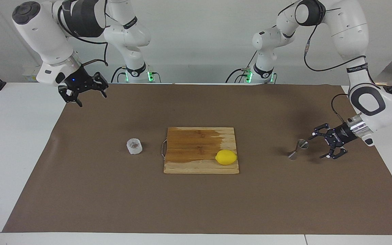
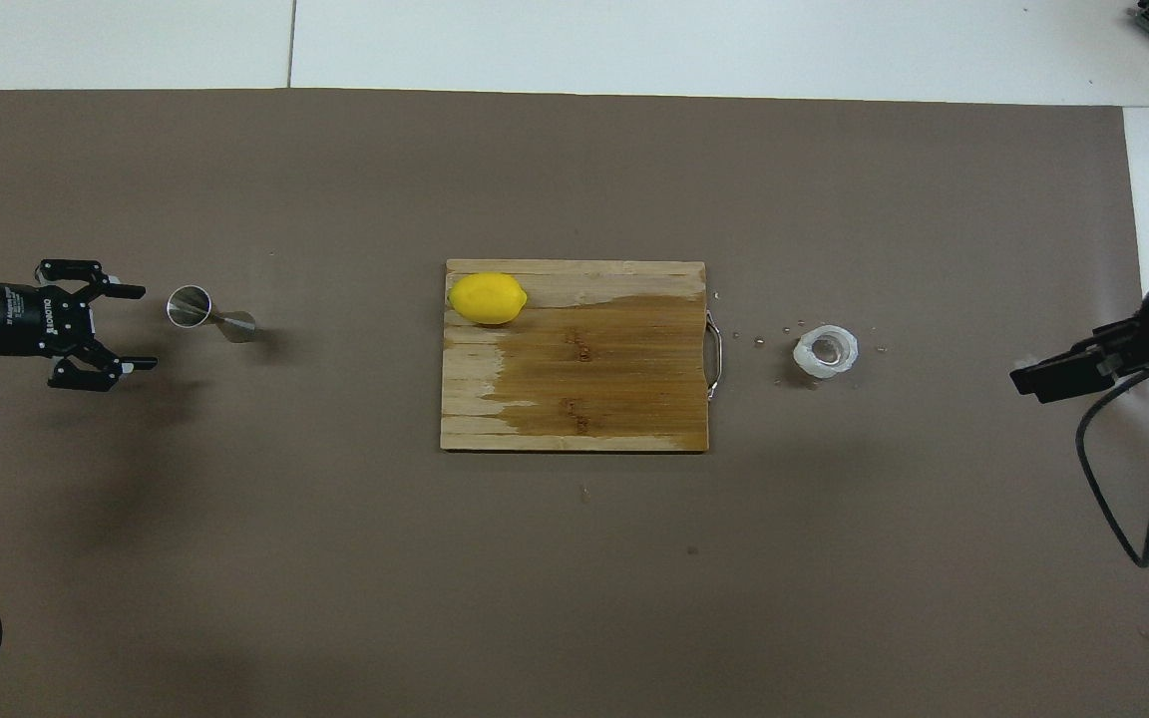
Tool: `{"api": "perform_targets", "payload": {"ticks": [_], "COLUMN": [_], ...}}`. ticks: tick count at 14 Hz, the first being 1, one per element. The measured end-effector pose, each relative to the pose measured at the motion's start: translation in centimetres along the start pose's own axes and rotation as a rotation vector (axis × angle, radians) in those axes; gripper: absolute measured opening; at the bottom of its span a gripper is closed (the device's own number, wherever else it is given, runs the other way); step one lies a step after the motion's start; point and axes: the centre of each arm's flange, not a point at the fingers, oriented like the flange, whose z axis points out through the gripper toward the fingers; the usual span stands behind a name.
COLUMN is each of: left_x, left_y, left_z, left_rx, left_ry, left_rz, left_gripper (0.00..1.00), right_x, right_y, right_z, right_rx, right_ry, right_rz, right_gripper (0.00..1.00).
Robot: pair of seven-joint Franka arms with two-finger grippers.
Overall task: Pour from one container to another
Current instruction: 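Close the left gripper around the dark metal cup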
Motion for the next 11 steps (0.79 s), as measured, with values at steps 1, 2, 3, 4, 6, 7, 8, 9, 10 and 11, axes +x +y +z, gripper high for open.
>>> {"api": "perform_targets", "payload": {"ticks": [1, 2, 3, 4, 6, 7, 8, 9, 10, 11], "left_x": [-0.1, 0.0, 0.2, 0.4, -0.2, -0.7, -0.9, -1.1, -1.1, -1.2], "left_y": [-0.6, -1.2, -1.8, -2.2, -2.6, -2.8, -3.1, -3.5, -3.8, -3.9], "left_z": [0.4, 0.8, 1.2, 1.8, 3.3, 4.2, 5.1, 5.9, 6.5, 6.7], "left_rx": [-0.009, -0.026, -0.043, -0.066, -0.109, -0.128, -0.148, -0.163, -0.169, -0.172], "left_ry": [-0.034, -0.068, -0.094, -0.112, -0.131, -0.139, -0.153, -0.168, -0.175, -0.179], "left_rz": [-0.003, 0.000, 0.001, -0.003, -0.003, 0.002, 0.007, 0.017, 0.023, 0.025], "left_gripper": [1.00, 1.00, 1.00, 1.00, 1.00, 1.00, 1.00, 1.00, 1.00, 1.00], "right_x": [0.0, 0.0, 0.0, 0.0, 0.0, 0.0, 0.0, 0.0, 0.0, 0.0], "right_y": [0.0, 0.0, 0.0, 0.0, 0.0, 0.0, 0.0, 0.0, 0.0, 0.0], "right_z": [0.0, 0.0, 0.0, 0.0, 0.0, 0.0, 0.0, 0.0, 0.0, 0.0], "right_rx": [0.000, 0.000, 0.000, 0.000, 0.000, 0.000, 0.000, 0.000, 0.000, 0.000], "right_ry": [0.000, 0.000, 0.000, 0.000, 0.000, 0.000, 0.000, 0.000, 0.000, 0.000], "right_rz": [0.000, 0.000, 0.000, 0.000, 0.000, 0.000, 0.000, 0.000, 0.000, 0.000], "right_gripper": [1.00, 1.00, 1.00, 1.00, 1.00, 1.00, 1.00, 1.00, 1.00, 1.00]}}
